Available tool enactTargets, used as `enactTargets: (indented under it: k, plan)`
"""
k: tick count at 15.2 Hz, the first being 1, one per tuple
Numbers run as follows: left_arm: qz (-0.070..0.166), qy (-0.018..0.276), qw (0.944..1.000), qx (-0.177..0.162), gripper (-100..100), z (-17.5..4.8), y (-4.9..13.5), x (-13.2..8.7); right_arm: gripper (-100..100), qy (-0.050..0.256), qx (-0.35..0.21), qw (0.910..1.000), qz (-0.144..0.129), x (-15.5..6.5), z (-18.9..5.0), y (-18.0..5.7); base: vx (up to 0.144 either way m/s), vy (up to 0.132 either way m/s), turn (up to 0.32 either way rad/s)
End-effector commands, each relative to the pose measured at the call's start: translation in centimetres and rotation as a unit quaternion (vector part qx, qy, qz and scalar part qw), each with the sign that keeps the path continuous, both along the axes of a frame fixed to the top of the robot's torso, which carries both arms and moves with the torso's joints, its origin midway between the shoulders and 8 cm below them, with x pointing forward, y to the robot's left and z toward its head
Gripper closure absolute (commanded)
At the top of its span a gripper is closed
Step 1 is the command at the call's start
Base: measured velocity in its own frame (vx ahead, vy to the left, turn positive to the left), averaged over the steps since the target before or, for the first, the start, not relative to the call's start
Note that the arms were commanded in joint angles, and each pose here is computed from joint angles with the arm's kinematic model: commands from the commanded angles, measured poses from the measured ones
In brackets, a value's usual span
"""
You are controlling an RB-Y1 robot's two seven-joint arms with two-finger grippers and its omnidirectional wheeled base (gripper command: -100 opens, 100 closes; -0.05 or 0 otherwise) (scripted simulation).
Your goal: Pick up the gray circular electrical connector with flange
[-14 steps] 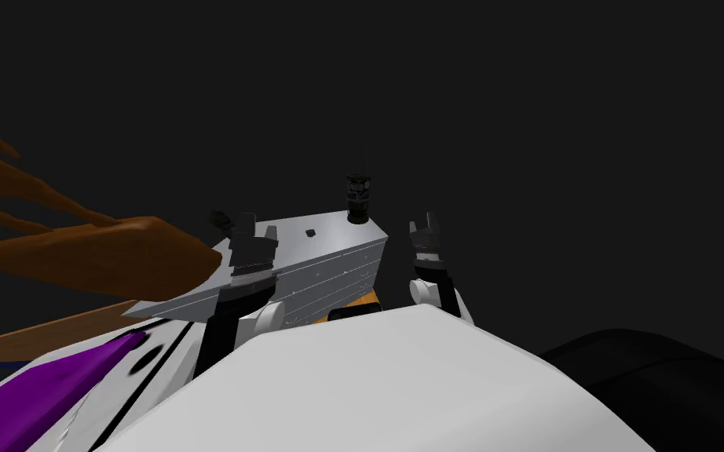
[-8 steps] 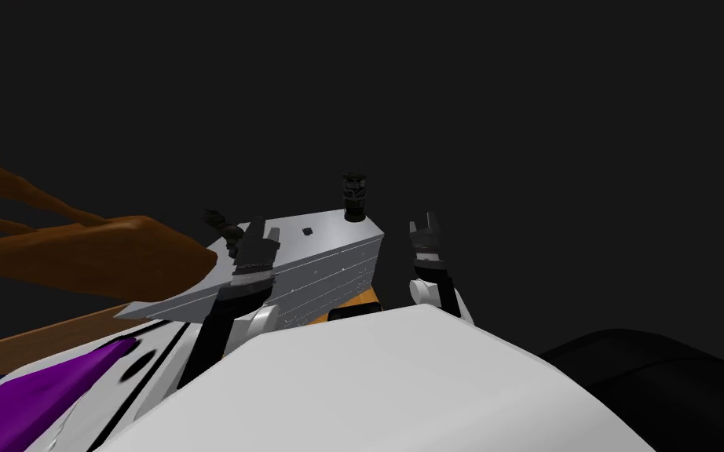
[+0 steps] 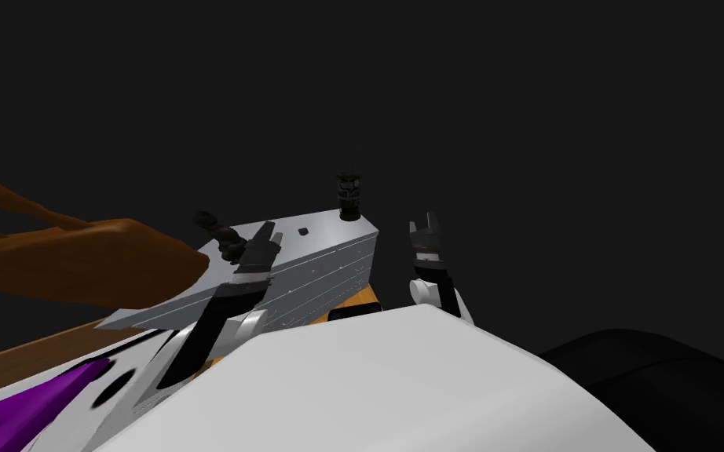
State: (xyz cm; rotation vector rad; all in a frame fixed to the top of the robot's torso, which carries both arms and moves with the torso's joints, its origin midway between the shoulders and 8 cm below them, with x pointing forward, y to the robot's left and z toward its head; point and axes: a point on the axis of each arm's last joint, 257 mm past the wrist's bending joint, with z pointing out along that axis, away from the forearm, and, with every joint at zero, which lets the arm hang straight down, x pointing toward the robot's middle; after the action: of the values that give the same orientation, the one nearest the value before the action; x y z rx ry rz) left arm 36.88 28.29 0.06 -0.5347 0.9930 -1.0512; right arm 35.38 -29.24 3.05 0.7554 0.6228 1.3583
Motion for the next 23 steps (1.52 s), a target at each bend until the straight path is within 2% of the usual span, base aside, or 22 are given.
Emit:
enactTargets:
  k: [1, 2, 3, 4, 5, 6, 7, 8, 9, 10, 11, 12, 13, 14, 15, 17, 18, 19, 20, 21, 22, 23]
  plan:
    - [-0.001, 0.016, 0.9998, 0.008, -100, -0.8, 0.4, 0.3, 0, 0.0, 0.0, 1.0, 0.0, 0.0, 0.0, 0.0, -0.033, 0.011, -0.117]
    - [-0.001, 0.035, 0.9992, 0.016, -100, -1.6, 0.9, 0.6, 0, 0.0, 0.0, 1.0, 0.0, 0.0, 0.0, 0.0, -0.032, 0.014, -0.159]
    - [-0.002, 0.036, 0.9992, 0.017, -100, -1.6, 0.9, 0.6, 0, 0.0, 0.0, 1.0, 0.0, 0.0, 0.0, 0.0, -0.028, 0.016, -0.125]
    - [-0.001, 0.055, 0.9981, 0.026, -100, -2.5, 1.5, 1.0, 0, 0.0, 0.0, 1.0, 0.0, 0.0, 0.0, 0.0, -0.029, 0.017, -0.132]
    - [-0.002, 0.055, 0.9981, 0.027, -100, -2.5, 1.4, 1.0, 0, 0.0, 0.0, 1.0, 0.0, 0.0, 0.0, 0.0, -0.028, 0.017, -0.111]
    - [0.001, 0.075, 0.9966, 0.035, -100, -3.3, 2.1, 1.3, 0, 0.0, 0.0, 1.0, 0.0, 0.0, 0.0, 0.0, -0.03, 0.014, -0.177]
    - [-0.001, 0.076, 0.9964, 0.037, -100, -3.3, 2.0, 1.4, 0, 0.0, 0.0, 1.0, 0.0, 0.0, 0.0, 0.0, -0.03, 0.015, -0.146]
    - [0.003, 0.095, 0.9945, 0.043, -100, -4.2, 2.8, 1.7, 0, 0.0, 0.0, 1.0, 0.0, 0.0, 0.0, 0.0, -0.032, 0.018, -0.159]
    - [0.001, 0.096, 0.9942, 0.048, -100, -4.2, 2.7, 1.7, 0, 0.0, 0.0, 1.0, 0.0, 0.0, 0.0, 0.0, -0.031, 0.021, -0.128]
    - [0.005, 0.116, 0.9917, 0.054, -100, -5.1, 3.6, 2.0, 0, 0.0, 0.0, 1.0, 0.0, 0.0, 0.0, 0.0, -0.03, 0.022, -0.161]
    - [0.003, 0.117, 0.9914, 0.058, -100, -5.0, 3.5, 2.0, 0, 0.0, 0.0, 1.0, 0.0, 0.0, 0.0, 0.0, -0.029, 0.022, -0.146]
    - [0.009, 0.137, 0.9886, 0.062, -100, -5.9, 4.4, 2.3, 0, 0.0, 0.0, 1.0, 0.0, 0.0, 0.0, 0.0, -0.027, 0.019, -0.16]
    - [0.007, 0.138, 0.988, 0.069, -100, -5.9, 4.3, 2.3, 0, 0.0, 0.0, 1.0, 0.0, 0.0, 0.0, 0.0, -0.027, 0.019, -0.149]
    - [0.013, 0.158, 0.9846, 0.073, -100, -6.7, 5.3, 2.5, 0, 0.0, 0.0, 1.0, 0.0, 0.0, 0.0, 0.0, -0.031, 0.021, -0.188]
    - [0.011, 0.159, 0.984, 0.079, -100, -6.7, 5.2, 2.6, 0, 0.0, 0.0, 1.0, 0.0, 0.0, 0.0, 0.0, -0.029, 0.021, -0.155]
    - [0.016, 0.18, 0.9795, 0.089, -100, -7.4, 6.1, 2.8, 0, 0.0, 0.0, 1.0, 0.0, 0.0, 0.0, 0.0, -0.032, 0.017, -0.167]
    - [0.024, 0.2, 0.9751, 0.093, -100, -8.2, 7.2, 3.0, 0, 0.0, 0.0, 1.0, 0.0, 0.0, 0.0, 0.0, -0.034, 0.021, -0.21]
    - [0.022, 0.201, 0.9743, 0.1, -100, -8.1, 7.1, 3.1, 0, 0.0, 0.0, 1.0, 0.0, 0.0, 0.0, 0.0, -0.029, 0.024, -0.162]
    - [0.031, 0.22, 0.9697, 0.102, -100, -8.9, 8.3, 3.2, 0, 0.0, 0.0, 1.0, 0.0, 0.0, 0.0, 0.0, -0.027, 0.024, -0.18]
    - [0.028, 0.221, 0.9687, 0.11, -100, -8.8, 8.2, 3.3, 0, 0.0, 0.0, 1.0, 0.0, 0.0, 0.0, 0.0, -0.027, 0.022, -0.156]
    - [0.037, 0.239, 0.9639, 0.112, -100, -9.4, 9.3, 3.3, 0, 0.0, 0.0, 1.0, 0.0, 0.0, 0.0, 0.0, -0.026, 0.02, -0.16]
    - [0.035, 0.24, 0.9626, 0.12, -100, -9.4, 9.2, 3.4, 0, 0.0, 0.0, 1.0, 0.0, 0.0, 0.0, 0.0, -0.025, 0.018, -0.142]
